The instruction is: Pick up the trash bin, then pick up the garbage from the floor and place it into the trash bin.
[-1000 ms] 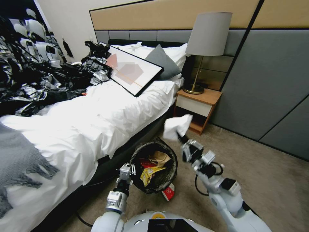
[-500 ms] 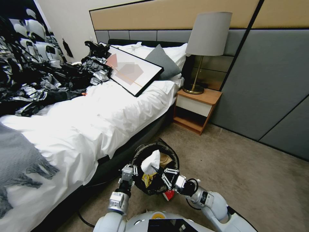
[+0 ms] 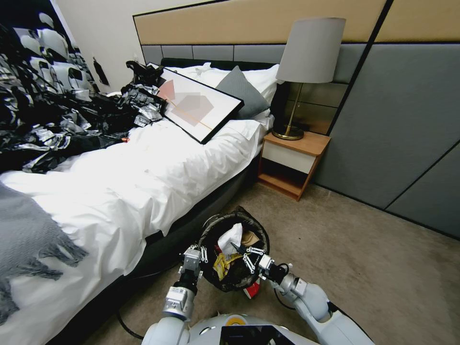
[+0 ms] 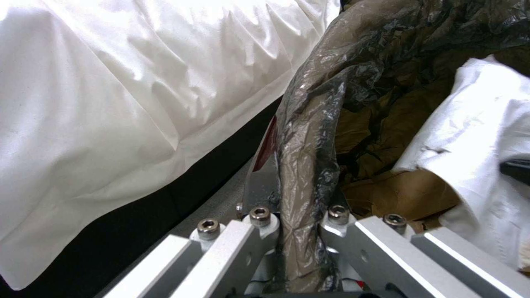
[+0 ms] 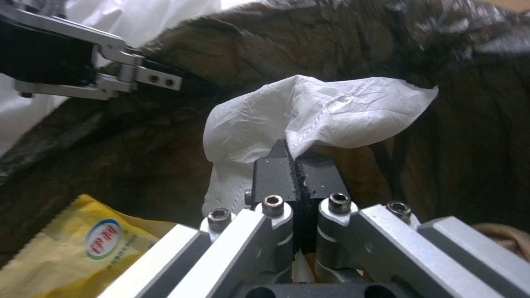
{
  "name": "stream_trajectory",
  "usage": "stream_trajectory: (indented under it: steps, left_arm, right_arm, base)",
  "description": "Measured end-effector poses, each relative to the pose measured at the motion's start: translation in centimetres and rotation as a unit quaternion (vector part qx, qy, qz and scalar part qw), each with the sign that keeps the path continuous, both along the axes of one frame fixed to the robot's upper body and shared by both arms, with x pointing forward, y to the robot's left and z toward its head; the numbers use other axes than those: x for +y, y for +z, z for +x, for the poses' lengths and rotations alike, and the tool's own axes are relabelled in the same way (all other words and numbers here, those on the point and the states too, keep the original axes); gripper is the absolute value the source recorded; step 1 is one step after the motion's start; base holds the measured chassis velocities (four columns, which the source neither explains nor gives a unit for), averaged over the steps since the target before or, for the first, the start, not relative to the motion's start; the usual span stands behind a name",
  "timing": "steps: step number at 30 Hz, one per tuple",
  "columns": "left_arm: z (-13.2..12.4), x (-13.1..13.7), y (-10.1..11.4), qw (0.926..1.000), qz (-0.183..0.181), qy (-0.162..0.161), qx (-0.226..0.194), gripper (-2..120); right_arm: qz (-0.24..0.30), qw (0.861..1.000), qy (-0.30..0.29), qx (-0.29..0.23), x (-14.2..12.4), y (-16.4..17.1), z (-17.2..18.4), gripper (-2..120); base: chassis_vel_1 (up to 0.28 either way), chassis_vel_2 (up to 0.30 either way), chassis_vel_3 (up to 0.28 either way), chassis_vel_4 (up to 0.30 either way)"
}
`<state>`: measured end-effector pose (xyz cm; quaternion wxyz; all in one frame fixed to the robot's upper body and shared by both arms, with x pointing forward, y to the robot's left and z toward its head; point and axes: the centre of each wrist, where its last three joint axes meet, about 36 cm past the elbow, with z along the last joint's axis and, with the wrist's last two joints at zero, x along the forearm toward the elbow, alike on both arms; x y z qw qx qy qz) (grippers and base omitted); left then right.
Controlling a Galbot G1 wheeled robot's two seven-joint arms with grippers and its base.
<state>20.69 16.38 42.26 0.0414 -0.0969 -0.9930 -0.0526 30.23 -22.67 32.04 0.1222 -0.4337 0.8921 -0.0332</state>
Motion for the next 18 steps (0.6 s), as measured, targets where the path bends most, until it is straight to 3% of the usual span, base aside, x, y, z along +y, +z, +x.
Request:
stream_trajectory:
  steps: [18]
  left_arm:
    - [0.07, -0.04, -0.06, 1.0000, 0.000, 0.000, 0.000, 1]
  right_arm:
    - [-0.007, 1.000, -0.006, -0.005, -0.68, 0.48, -0.16, 61]
  base:
    - [0.000, 0.000, 0.000, 0.000]
